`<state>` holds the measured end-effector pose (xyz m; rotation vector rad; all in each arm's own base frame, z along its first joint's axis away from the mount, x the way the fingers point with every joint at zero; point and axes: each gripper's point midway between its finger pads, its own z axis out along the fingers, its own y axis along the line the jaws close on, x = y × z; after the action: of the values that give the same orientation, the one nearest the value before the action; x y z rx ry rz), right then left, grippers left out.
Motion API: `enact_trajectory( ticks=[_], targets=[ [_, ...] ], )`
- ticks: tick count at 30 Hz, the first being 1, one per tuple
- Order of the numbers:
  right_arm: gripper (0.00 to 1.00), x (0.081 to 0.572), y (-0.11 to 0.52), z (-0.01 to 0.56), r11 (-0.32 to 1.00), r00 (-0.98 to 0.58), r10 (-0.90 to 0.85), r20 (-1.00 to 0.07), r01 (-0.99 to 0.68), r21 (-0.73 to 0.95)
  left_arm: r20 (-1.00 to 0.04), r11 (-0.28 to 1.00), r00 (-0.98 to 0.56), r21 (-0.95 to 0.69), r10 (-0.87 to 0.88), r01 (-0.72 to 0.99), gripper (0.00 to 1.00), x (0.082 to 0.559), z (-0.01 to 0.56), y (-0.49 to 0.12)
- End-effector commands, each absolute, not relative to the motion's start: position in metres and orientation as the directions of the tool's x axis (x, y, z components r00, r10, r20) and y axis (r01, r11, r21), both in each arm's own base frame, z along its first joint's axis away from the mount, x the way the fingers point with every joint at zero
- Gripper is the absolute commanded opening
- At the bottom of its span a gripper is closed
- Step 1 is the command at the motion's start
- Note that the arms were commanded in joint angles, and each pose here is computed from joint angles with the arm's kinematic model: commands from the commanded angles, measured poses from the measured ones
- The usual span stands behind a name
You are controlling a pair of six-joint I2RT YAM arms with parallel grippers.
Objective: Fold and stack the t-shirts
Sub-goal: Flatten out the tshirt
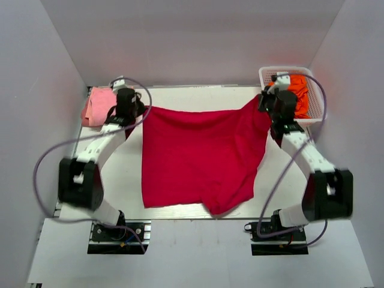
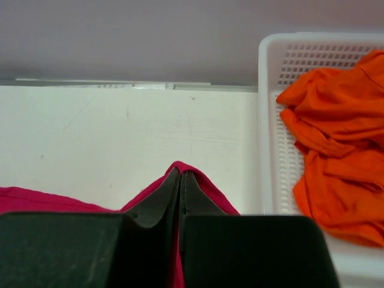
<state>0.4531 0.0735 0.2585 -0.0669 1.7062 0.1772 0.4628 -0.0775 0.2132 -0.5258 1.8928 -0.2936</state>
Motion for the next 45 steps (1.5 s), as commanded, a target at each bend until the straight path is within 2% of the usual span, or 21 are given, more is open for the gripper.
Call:
enact_trajectory(
  ticks=[1, 2, 3, 4, 5, 6, 7, 10, 12, 17, 18, 19, 24, 27, 28, 30, 31, 32, 34, 39, 45],
  targets=[
    [0.00, 0.498, 0.076, 0.316, 0.989, 0.011, 0.037, -0.999, -0.145, 0.035, -0.849, 0.876, -0.244, -0.409, -0.468, -0.256, 0.00, 0.521, 0.218, -0.072],
    [0.00, 0.520, 0.080, 0.262, 0.989, -0.111, 0.016, -0.994, -0.142, 0.031, -0.848, 0.877, -0.258, -0.397, -0.464, -0.272, 0.00, 0.532, 0.211, -0.073],
    [0.03, 0.533, 0.081, 0.273, 0.989, -0.110, 0.010, -0.994, -0.143, 0.026, -0.840, 0.879, -0.299, -0.364, -0.452, -0.307, 0.15, 0.538, 0.196, -0.071],
    [0.09, 0.553, 0.085, 0.272, 0.990, -0.119, 0.002, -0.993, -0.140, 0.019, -0.847, 0.877, -0.271, -0.380, -0.458, -0.295, 0.34, 0.557, 0.219, -0.075],
    [0.18, 0.565, 0.087, 0.285, 0.990, -0.127, 0.000, -0.992, -0.139, 0.018, -0.834, 0.881, -0.326, -0.342, -0.445, -0.327, 0.53, 0.570, 0.188, -0.076],
    [0.48, 0.578, 0.087, 0.231, 0.992, -0.264, -0.024, -0.964, -0.129, 0.010, -0.818, 0.883, -0.378, -0.300, -0.432, -0.360, 0.78, 0.570, 0.176, -0.074],
    [0.59, 0.591, 0.091, 0.270, 0.992, -0.226, -0.011, -0.974, -0.127, 0.018, -0.830, 0.880, -0.342, -0.323, -0.440, -0.347, 1.00, 0.585, 0.204, -0.077],
    [0.84, 0.597, 0.088, 0.241, 0.995, -0.340, -0.008, -0.940, -0.092, 0.025, -0.824, 0.887, -0.379, -0.286, -0.421, -0.363, 1.00, 0.592, 0.203, -0.076],
    [0.90, 0.592, 0.091, 0.254, 0.994, -0.327, 0.015, -0.945, -0.095, 0.048, -0.831, 0.896, -0.377, -0.289, -0.410, -0.338, 1.00, 0.590, 0.213, -0.082],
    [0.90, 0.533, 0.103, 0.273, 0.982, -0.392, 0.067, -0.918, -0.138, 0.131, -0.784, 0.899, -0.441, -0.372, -0.437, -0.229, 1.00, 0.540, 0.231, -0.105],
    [0.90, 0.516, 0.105, 0.244, 0.979, -0.464, 0.085, -0.882, -0.128, 0.162, -0.745, 0.898, -0.504, -0.390, -0.437, -0.202, 1.00, 0.523, 0.211, -0.114],
    [0.90, 0.495, 0.105, 0.264, 0.973, -0.455, 0.117, -0.883, -0.127, 0.195, -0.723, 0.886, -0.518, -0.423, -0.457, -0.191, 1.00, 0.513, 0.210, -0.119],
    [0.90, 0.399, 0.085, 0.211, 0.951, -0.627, 0.276, -0.728, 0.070, 0.300, -0.543, 0.821, -0.714, -0.565, -0.442, -0.080, 1.00, 0.424, 0.175, -0.172],
    [0.90, 0.347, 0.070, 0.178, 0.942, -0.707, 0.327, -0.627, 0.193, 0.273, -0.447, 0.813, -0.798, -0.576, -0.404, -0.090, 1.00, 0.379, 0.139, -0.185],
    [0.88, 0.318, 0.066, 0.144, 0.934, -0.766, 0.352, -0.537, 0.257, 0.246, -0.416, 0.806, -0.813, -0.583, -0.408, -0.106, 1.00, 0.364, 0.136, -0.192],
    [0.85, 0.287, 0.062, 0.136, 0.920, -0.779, 0.389, -0.491, 0.304, 0.247, -0.353, 0.818, -0.851, -0.557, -0.390, -0.144, 1.00, 0.332, 0.110, -0.192],
    [0.82, 0.263, 0.061, 0.108, 0.915, -0.814, 0.402, -0.418, 0.335, 0.227, -0.339, 0.818, -0.857, -0.555, -0.388, -0.150, 1.00, 0.323, 0.105, -0.193],
    [0.79, 0.253, 0.062, 0.109, 0.909, -0.810, 0.412, -0.416, 0.339, 0.242, -0.319, 0.826, -0.869, -0.540, -0.378, -0.161, 1.00, 0.307, 0.094, -0.193],
    [0.77, 0.222, 0.064, 0.080, 0.903, -0.846, 0.422, -0.325, 0.361, 0.232, -0.345, 0.829, -0.858, -0.539, -0.380, -0.151, 1.00, 0.296, 0.099, -0.191],
    [0.69, 0.189, 0.076, 0.062, 0.885, -0.858, 0.432, -0.277, 0.345, 0.313, -0.319, 0.890, -0.883, -0.410, -0.343, -0.197, 1.00, 0.258, 0.069, -0.173],
    [0.54, 0.173, 0.089, 0.038, 0.862, -0.875, 0.441, -0.202, 0.351, 0.365, -0.289, 0.919, -0.909, -0.343, -0.302, -0.196, 1.00, 0.239, 0.050, -0.171]
  ],
)
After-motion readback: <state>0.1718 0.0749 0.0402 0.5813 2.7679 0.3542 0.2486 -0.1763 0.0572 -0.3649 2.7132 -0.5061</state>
